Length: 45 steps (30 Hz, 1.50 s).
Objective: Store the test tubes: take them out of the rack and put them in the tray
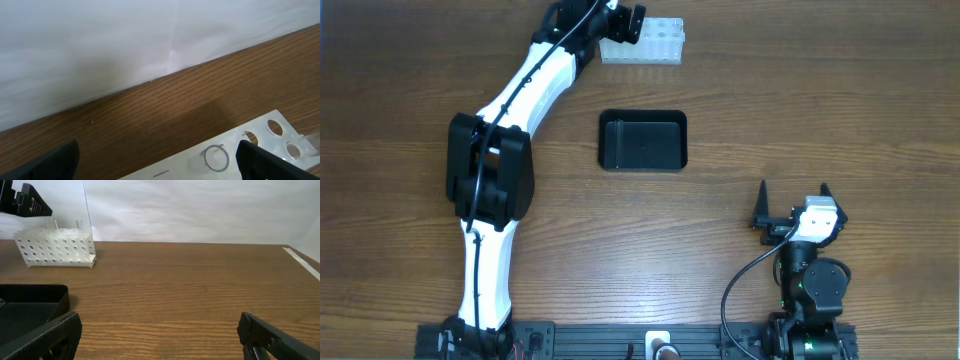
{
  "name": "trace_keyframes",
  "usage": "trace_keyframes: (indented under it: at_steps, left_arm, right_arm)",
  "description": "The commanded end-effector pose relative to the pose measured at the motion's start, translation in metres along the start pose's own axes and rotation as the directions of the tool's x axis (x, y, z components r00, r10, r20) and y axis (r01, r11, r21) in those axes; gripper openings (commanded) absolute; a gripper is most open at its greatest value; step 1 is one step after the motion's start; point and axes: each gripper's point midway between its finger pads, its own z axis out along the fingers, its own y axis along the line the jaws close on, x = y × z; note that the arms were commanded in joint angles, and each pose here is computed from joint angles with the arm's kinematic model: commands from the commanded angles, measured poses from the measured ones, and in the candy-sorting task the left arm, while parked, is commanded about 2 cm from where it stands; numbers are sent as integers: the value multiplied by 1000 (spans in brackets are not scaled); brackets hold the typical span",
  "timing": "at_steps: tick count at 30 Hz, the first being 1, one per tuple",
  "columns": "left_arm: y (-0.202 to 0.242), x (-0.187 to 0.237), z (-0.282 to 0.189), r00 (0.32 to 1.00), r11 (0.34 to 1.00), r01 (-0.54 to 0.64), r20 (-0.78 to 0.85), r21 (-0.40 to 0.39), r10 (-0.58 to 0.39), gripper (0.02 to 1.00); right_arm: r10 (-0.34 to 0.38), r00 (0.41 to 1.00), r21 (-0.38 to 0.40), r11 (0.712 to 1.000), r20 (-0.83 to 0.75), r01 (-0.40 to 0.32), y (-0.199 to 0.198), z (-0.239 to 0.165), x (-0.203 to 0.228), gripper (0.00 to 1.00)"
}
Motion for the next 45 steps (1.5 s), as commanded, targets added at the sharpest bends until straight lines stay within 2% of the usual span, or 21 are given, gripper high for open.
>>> trace_keyframes:
  at_steps: [1, 22, 30, 32, 45]
  left_arm:
    - [4, 14, 12, 1000, 1000, -10, -13, 4, 10, 998]
    - [-1, 23, 29, 1000, 999, -11, 14, 33, 11, 993]
    - [-3, 21, 29, 1000, 999, -12, 20, 43, 11, 746]
    - [-3, 21, 28, 1000, 999, -12, 21, 48, 11, 711]
    - [-15, 21, 28, 1000, 994, -14, 25, 112, 11, 676]
  right_arm:
    - [-3, 1000, 3, 1000, 0, 3, -1, 0, 2, 991]
    - [-3, 1000, 3, 1000, 0, 3, -1, 0, 2, 991]
    - [-3, 1000, 3, 1000, 0, 3, -1, 0, 2, 993]
    - [-3, 1000, 3, 1000, 0, 3, -1, 0, 2, 991]
    - [-3, 1000, 3, 1000, 0, 3, -1, 0, 2, 991]
